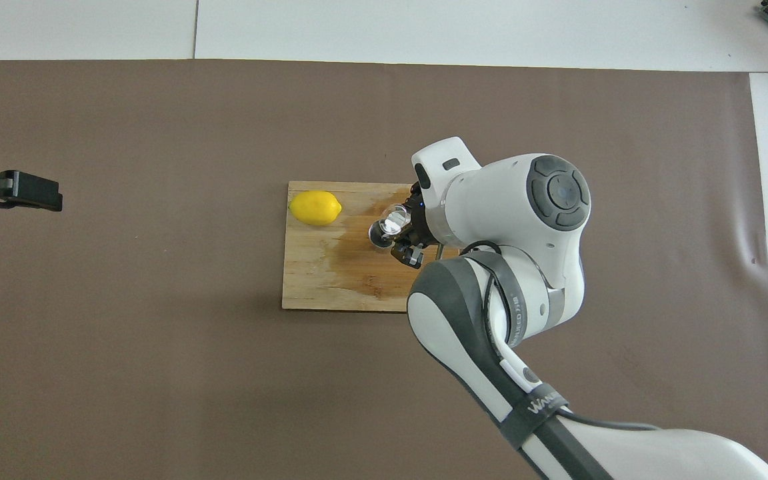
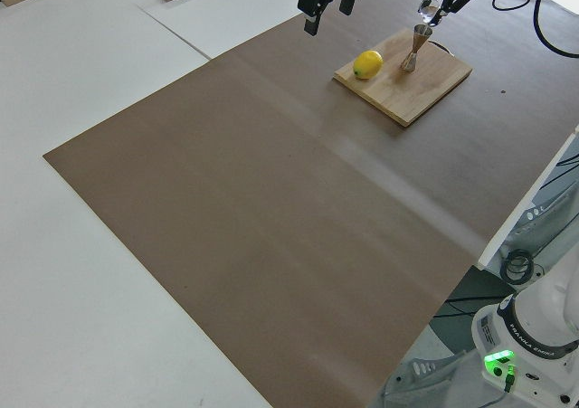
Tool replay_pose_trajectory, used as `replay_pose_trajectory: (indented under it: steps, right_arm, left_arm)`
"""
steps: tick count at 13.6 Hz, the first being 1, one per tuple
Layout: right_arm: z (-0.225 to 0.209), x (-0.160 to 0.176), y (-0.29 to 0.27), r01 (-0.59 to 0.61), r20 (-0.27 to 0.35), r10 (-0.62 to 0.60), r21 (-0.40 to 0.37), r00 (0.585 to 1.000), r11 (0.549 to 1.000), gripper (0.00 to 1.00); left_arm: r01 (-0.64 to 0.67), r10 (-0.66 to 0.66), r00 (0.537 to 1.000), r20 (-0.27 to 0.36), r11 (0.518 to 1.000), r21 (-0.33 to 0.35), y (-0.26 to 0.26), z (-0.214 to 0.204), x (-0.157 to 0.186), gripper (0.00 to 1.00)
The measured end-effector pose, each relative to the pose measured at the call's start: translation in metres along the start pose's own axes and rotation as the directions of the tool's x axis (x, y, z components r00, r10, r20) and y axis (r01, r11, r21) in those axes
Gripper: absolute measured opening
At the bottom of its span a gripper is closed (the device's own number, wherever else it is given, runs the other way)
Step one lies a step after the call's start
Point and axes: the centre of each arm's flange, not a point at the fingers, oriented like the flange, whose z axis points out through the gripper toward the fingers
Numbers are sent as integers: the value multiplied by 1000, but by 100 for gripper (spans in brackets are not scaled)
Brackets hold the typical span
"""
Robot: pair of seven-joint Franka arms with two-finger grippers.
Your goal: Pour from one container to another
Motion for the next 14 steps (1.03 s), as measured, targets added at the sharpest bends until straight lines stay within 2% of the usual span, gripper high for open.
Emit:
replay_pose_trajectory:
  steps: [4, 14]
  right_arm:
    - [-7, 6, 0, 6, 40, -6, -7, 999, 1000, 48]
    - [-6, 11, 0, -20, 91, 22, -30, 996, 999, 48]
  left_arm:
    - [0, 0, 1000, 0, 1000, 0, 0, 0, 0, 100]
    - [0, 0, 1000, 0, 1000, 0, 0, 0, 0, 100]
